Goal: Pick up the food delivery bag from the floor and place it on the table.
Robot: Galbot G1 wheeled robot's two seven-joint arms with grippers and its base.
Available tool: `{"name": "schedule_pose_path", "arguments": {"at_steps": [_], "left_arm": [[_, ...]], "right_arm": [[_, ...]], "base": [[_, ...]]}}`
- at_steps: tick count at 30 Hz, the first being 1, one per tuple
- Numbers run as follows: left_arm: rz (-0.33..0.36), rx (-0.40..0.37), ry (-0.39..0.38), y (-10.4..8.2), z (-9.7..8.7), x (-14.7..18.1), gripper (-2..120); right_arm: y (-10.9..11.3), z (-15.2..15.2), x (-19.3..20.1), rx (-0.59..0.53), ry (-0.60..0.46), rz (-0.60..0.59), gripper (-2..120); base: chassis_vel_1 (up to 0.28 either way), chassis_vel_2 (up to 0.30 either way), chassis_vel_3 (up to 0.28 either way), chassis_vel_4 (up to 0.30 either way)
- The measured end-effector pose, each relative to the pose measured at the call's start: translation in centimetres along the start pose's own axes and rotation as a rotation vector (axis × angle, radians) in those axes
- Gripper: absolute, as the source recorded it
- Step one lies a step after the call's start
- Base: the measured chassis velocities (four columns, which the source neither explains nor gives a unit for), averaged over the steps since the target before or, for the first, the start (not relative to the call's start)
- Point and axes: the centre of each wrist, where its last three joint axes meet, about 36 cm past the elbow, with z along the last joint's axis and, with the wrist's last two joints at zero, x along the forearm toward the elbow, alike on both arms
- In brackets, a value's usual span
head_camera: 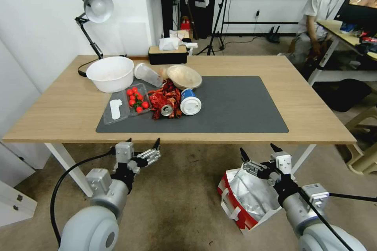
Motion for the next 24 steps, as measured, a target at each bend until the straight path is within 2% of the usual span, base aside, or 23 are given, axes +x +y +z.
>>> {"name": "schedule_pose_path", "arguments": {"at_steps": [8, 24], "left_arm": [[-0.013, -0.011, -0.011, 0.7, -0.3, 0.8, 100], [-0.027, 0.000, -0.012, 0.6, -0.3, 1.1, 100]], "right_arm": [[-0.6, -0.1, 0.2, 0.002, -0.012, 0.010, 100], [-0.4, 0.3, 0.3, -0.002, -0.014, 0.014, 100]], "base": [[0.000, 0.000, 0.000, 0.000], [0.000, 0.000, 0.000, 0.000]]}}
